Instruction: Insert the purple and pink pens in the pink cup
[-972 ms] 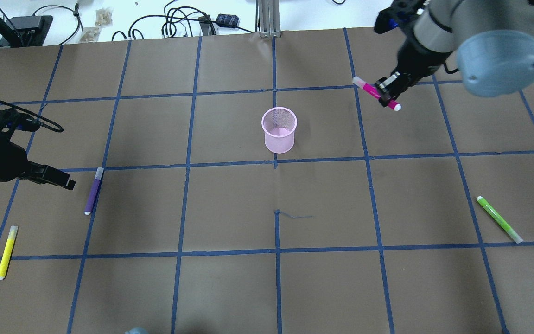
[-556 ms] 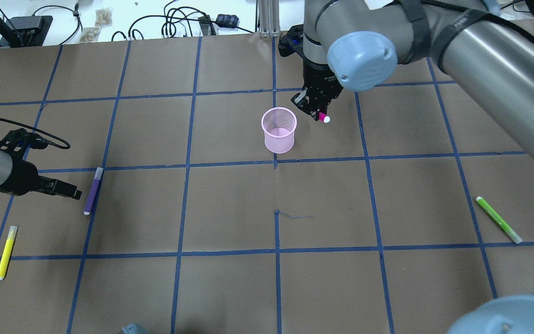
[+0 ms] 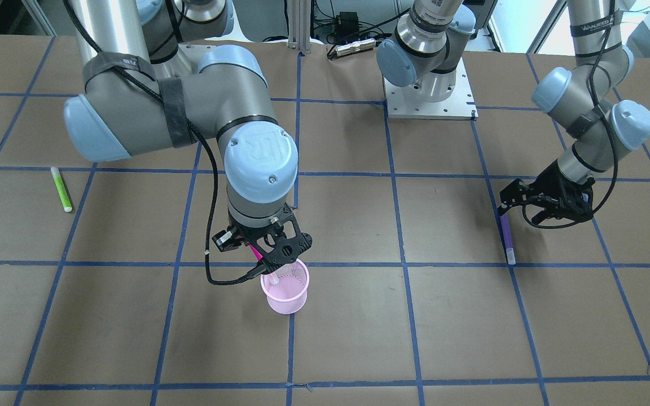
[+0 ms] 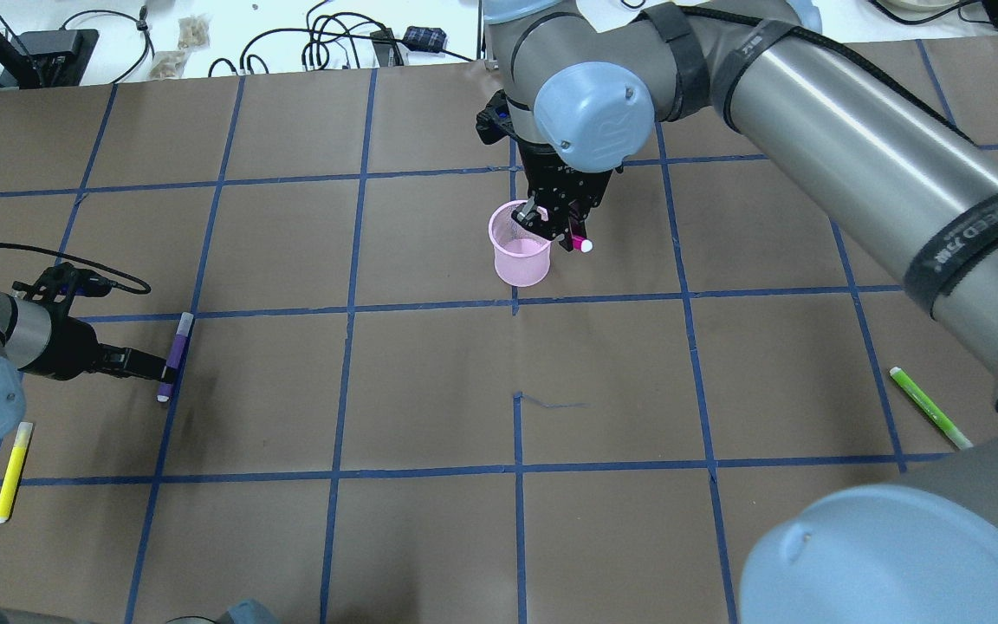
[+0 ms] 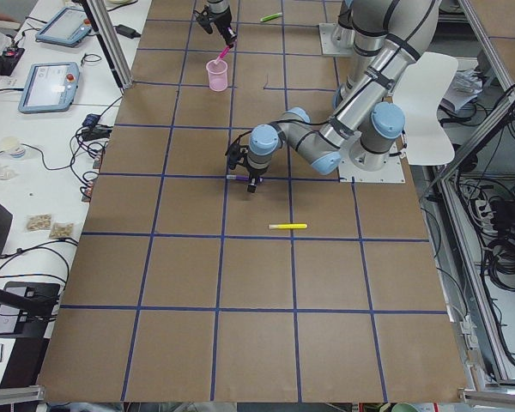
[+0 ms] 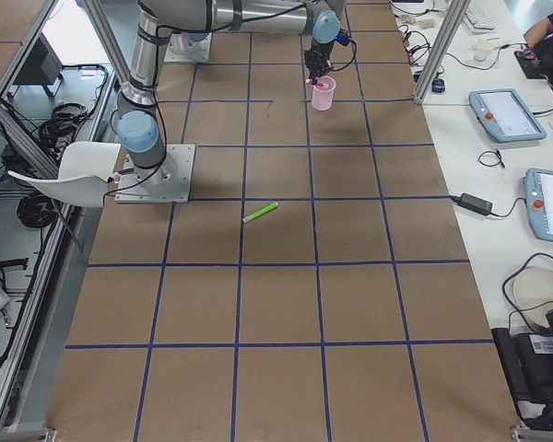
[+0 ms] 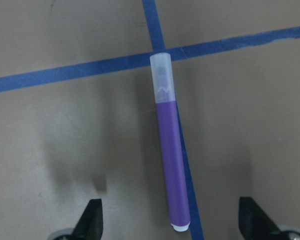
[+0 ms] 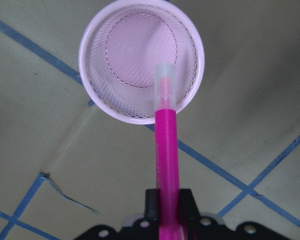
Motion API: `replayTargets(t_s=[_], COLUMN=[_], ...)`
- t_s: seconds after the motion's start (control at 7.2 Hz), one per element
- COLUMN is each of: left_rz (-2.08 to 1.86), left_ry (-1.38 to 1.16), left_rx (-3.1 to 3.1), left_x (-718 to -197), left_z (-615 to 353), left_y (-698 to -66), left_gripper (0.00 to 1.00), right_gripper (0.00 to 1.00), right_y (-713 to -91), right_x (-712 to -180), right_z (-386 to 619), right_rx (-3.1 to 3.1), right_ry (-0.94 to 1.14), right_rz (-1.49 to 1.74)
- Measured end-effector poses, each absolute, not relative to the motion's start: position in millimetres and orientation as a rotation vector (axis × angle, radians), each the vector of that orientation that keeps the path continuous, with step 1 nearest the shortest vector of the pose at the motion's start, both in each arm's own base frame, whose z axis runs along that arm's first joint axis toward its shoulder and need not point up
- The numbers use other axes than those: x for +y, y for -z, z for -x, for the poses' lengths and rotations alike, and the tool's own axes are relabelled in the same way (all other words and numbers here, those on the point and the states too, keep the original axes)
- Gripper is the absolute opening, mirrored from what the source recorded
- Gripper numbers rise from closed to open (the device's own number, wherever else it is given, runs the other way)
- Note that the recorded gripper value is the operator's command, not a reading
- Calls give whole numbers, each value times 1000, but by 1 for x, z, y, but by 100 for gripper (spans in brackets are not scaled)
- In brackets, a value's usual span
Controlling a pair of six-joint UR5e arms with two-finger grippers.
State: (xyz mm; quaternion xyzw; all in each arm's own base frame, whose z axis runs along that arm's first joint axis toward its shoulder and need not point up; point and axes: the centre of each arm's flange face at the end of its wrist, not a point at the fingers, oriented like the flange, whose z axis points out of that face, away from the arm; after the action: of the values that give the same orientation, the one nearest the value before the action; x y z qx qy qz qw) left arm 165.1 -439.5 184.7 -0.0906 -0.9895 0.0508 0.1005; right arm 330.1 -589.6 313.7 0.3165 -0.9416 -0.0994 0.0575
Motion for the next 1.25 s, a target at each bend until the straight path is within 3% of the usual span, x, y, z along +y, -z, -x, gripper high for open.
replayTargets(t_s=[0.14,0.56,0.69,0.97,1.11,1.25], left_rz=[262,234,260,289,290,290], left_ry=[-140,-80,-56,-43,-40,-38], left_rx=[-2919,-2936,-2962,-2986,-2987,-2987], left_x=[-440,-449,-452,-455,-456,-456], left_z=[-165,-149,-139,-133,-133,-133], left_y=[-180,-171,-173,-174,-173,-172], left_gripper=[71,59,53,50,24,11], right_gripper=[99,100,100,100,100,100], right_y=[-310,-312,-326,-382,-418,-455], right_x=[-592,-603,-608,-622,-623,-614], right_z=[-336,-342,-337,-296,-256,-210], right_rx=[-2849,-2866,-2876,-2913,-2940,-2968], right_ry=[294,259,234,182,169,175], right_rz=[-966,-934,-917,-821,-737,-646])
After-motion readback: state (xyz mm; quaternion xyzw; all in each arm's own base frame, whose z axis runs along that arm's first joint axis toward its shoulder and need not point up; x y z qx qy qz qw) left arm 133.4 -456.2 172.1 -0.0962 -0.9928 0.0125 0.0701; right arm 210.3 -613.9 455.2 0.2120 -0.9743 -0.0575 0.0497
